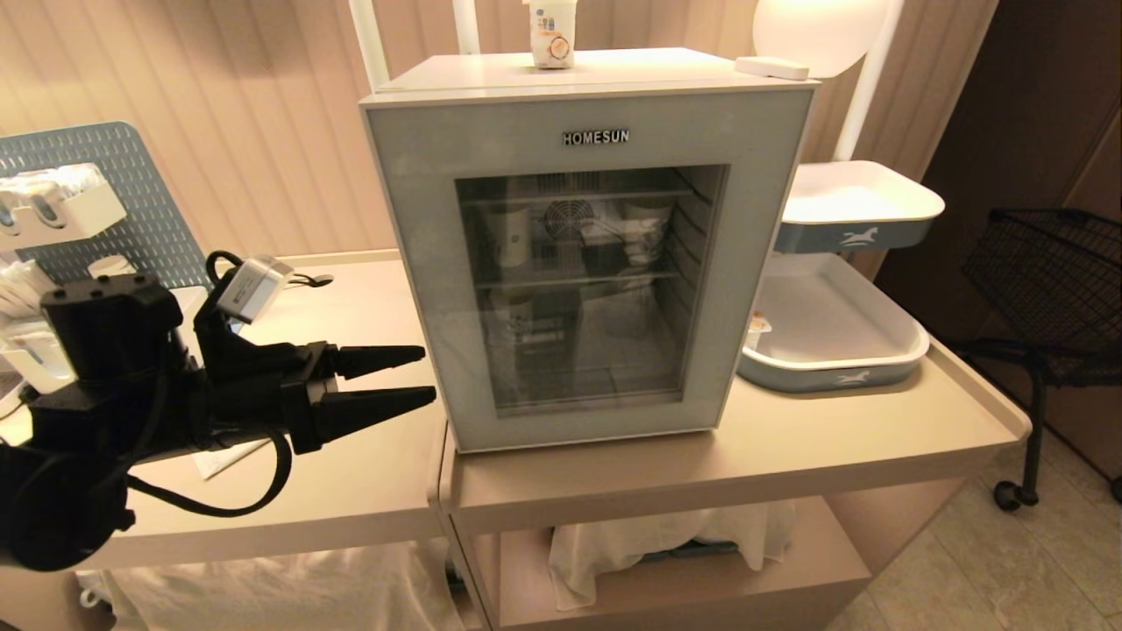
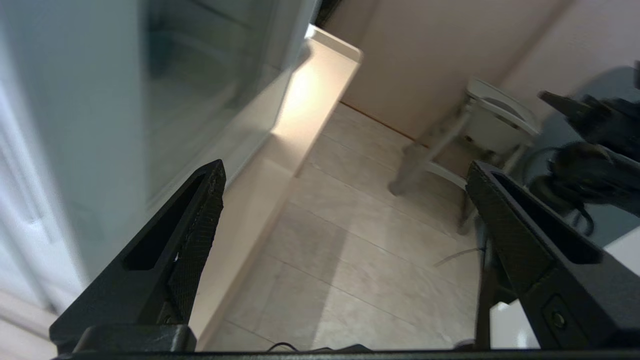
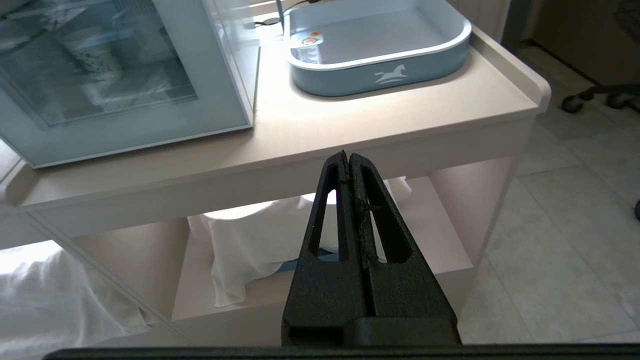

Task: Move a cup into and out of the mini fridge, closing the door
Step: Open the freezer door

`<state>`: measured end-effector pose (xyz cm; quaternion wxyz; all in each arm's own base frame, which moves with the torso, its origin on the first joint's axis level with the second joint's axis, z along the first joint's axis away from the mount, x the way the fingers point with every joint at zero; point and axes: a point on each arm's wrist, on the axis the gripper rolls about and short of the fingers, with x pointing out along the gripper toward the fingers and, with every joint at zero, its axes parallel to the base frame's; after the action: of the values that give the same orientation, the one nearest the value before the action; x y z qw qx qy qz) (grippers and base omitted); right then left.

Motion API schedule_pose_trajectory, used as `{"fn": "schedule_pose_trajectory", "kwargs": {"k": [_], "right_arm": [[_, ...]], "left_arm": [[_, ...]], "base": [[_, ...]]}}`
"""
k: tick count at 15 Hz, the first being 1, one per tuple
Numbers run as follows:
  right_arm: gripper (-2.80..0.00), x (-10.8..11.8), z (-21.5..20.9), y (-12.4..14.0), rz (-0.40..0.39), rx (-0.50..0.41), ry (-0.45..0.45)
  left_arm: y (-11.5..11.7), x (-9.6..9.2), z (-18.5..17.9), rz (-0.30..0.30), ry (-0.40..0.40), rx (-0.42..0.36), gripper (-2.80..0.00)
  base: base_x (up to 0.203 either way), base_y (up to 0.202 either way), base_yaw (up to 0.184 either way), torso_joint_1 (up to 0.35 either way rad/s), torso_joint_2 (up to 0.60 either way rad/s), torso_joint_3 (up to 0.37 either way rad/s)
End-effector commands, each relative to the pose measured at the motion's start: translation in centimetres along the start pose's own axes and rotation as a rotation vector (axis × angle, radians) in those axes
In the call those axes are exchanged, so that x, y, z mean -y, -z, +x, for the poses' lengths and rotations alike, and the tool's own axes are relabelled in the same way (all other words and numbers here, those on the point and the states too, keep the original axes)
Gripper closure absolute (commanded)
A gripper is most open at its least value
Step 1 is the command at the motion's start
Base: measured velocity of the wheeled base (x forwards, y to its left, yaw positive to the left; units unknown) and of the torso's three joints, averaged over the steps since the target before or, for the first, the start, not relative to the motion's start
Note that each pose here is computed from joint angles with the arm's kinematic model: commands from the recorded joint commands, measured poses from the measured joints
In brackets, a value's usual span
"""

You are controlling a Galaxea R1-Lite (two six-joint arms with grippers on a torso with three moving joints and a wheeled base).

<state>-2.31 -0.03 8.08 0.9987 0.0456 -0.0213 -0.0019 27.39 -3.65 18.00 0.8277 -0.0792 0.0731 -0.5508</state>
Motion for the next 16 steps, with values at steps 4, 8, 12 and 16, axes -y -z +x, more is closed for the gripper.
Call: {"fn": "schedule_pose_trajectory", "kwargs": {"k": [4, 8, 12, 16], "right_arm": [[0.00, 0.0, 0.0, 0.0, 0.001, 0.001, 0.000], [0.00, 0.0, 0.0, 0.0, 0.001, 0.001, 0.000], [0.00, 0.0, 0.0, 0.0, 0.000, 0.001, 0.000], [0.00, 0.0, 0.0, 0.0, 0.000, 0.001, 0.000]], "left_arm": [[0.6, -2.5, -0.1, -0.010, -0.067, 0.001, -2.80], [1.2, -6.5, 1.3, -0.003, -0.150, 0.001, -2.80], [1.3, -7.5, 2.4, 0.003, -0.137, 0.000, -2.80], [0.9, -7.2, 3.7, 0.016, -0.101, 0.002, -2.80]], "base": [[0.000, 0.000, 0.000, 0.000, 0.00, 0.000], [0.000, 0.000, 0.000, 0.000, 0.00, 0.000], [0.000, 0.000, 0.000, 0.000, 0.00, 0.000], [0.000, 0.000, 0.000, 0.000, 0.00, 0.000]]}}
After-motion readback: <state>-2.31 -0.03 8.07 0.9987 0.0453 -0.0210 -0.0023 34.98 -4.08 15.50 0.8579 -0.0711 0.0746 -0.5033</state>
